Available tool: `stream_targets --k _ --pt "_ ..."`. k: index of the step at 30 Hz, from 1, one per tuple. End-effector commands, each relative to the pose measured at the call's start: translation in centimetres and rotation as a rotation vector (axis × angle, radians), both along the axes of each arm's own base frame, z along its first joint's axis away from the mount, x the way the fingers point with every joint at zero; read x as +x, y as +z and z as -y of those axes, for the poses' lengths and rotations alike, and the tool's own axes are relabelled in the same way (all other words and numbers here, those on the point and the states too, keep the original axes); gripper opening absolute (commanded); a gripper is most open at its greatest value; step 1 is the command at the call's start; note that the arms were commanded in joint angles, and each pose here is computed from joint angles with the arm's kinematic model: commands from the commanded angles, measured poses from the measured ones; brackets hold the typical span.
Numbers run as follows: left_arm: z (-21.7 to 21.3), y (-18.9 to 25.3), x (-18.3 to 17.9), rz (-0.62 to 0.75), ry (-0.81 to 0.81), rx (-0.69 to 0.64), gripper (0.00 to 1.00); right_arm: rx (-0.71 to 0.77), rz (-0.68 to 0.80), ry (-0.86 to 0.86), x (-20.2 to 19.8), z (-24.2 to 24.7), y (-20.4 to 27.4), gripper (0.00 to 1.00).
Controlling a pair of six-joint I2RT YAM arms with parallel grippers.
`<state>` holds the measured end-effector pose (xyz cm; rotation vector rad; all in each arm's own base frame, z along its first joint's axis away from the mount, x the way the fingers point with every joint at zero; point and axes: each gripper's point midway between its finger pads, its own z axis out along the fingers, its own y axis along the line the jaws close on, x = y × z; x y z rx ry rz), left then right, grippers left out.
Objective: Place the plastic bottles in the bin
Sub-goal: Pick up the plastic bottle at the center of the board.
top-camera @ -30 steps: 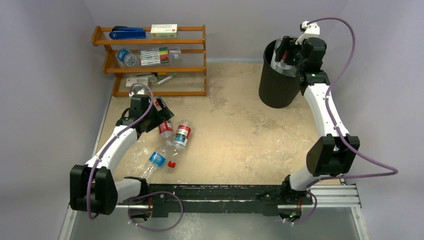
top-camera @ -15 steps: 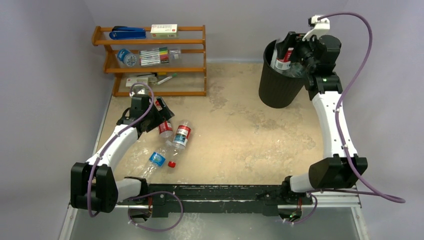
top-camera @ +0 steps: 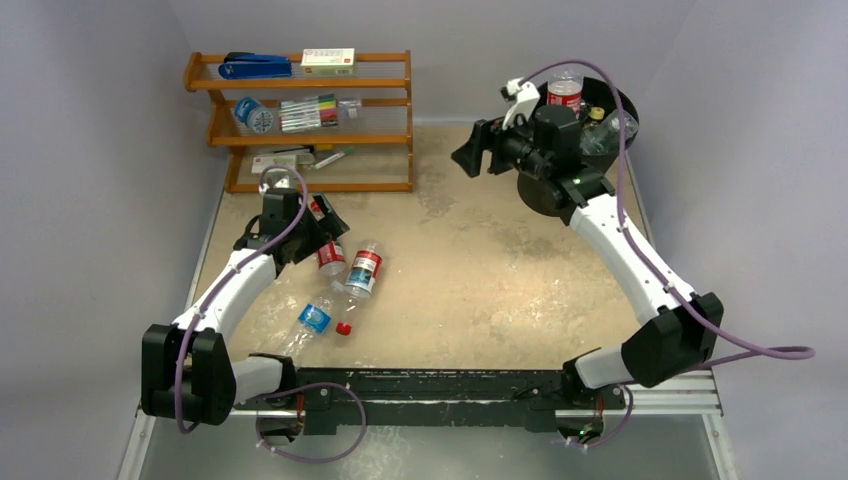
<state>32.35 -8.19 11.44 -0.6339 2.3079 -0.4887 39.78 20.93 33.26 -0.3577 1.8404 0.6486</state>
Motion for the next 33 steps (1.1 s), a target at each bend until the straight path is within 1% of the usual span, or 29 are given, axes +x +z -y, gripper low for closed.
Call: stream_targets --k 1,6,14,18,19,21,24,29,33 --pt "0.2 0.9 0.5 0.045 0.004 -0.006 0.95 0.078 0.015 0.116 -3.1 -3.8 1.1 0.84" --pt "0.4 1.1 0.7 0.05 -0.001 -0.016 0.95 0.102 -0.083 0.224 -5.8 -8.1 -3.1 0.84" --pt "0.4 1.2 0.5 0.051 -0.005 -0.015 0.95 0.136 -0.194 0.327 -8.5 -11.9 -7.7 0.85" --pt "0.6 1.0 0.1 0.058 -0.009 -0.027 0.95 0.152 -0.243 0.357 -9.5 -12.5 -10.1 0.88" --pt "0.8 0.9 0.0 0.059 -0.015 -0.041 0.95 0.154 -0.252 0.361 -9.7 -12.4 -10.6 0.91" --pt "1.4 1.0 -0.1 0.06 -0.029 -0.07 0.95 0.154 -0.267 0.362 -10.1 -12.2 -11.7 0.99" --pt "2.7 1.9 -0.2 0.07 -0.07 -0.136 0.95 0.16 -0.281 0.362 -11.1 -11.6 -12.8 1.0" --pt "3.9 4.4 -0.8 0.105 -0.119 -0.203 0.95 0.2 -0.304 0.368 -13.3 -10.6 -13.9 1.0" --pt "3.8 5.7 -1.6 0.118 -0.138 -0.193 0.95 0.195 -0.317 0.379 -14.3 -10.1 -14.4 1.0"
